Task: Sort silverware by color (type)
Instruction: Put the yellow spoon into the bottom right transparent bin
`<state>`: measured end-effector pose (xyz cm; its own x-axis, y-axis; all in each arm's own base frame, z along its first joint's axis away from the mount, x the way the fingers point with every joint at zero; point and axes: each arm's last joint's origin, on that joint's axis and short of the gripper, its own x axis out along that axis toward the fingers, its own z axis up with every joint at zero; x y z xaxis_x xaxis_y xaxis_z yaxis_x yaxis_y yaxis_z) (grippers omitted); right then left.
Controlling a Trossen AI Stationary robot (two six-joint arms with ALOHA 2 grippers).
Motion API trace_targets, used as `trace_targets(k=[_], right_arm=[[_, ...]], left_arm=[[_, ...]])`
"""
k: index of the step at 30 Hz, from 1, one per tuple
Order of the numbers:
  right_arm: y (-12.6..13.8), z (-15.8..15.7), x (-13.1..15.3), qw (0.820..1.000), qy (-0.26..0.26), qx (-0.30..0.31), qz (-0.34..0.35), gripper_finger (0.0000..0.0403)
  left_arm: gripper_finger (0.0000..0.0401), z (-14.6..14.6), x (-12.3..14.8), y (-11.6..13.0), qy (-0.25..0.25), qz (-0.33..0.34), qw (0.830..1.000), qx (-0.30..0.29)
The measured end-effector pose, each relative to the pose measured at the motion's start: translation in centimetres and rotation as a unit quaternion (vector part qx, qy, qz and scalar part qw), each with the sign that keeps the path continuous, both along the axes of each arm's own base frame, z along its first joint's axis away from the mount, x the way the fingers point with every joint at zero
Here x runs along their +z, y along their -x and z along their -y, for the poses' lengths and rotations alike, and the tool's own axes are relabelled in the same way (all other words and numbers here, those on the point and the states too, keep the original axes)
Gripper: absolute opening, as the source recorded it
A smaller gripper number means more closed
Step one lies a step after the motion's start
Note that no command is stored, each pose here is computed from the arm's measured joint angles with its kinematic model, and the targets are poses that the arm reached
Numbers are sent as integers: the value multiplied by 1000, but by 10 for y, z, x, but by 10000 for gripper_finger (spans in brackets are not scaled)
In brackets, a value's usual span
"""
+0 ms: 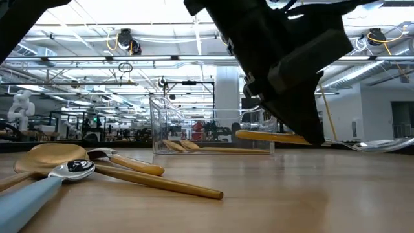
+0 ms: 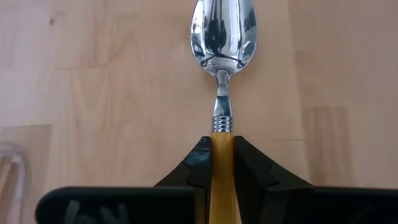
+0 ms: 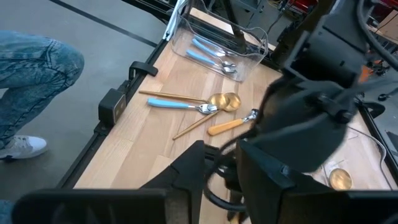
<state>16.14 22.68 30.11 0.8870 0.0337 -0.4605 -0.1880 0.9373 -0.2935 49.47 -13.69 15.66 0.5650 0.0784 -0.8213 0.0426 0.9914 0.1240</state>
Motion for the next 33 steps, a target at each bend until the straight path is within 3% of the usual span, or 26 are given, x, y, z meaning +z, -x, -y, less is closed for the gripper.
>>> trace_targets(k=[14,20,26,33], right_arm=[[2,3,-4,1000,-7,-20,-16,89],[7,13,-11,997,14,-68,-33,89],[10,22,-20,990,9,-135,-42,89],[3,18,-32,985,19,-166,-32,89]], left_arm=[[38,13,-2,10,-14,-22,999,26],[38,16,-2,14,-14,-36,999,31],[38,27,17,17,-26,-40,998,32],[37,40,55,19,-60,-10,997,36]])
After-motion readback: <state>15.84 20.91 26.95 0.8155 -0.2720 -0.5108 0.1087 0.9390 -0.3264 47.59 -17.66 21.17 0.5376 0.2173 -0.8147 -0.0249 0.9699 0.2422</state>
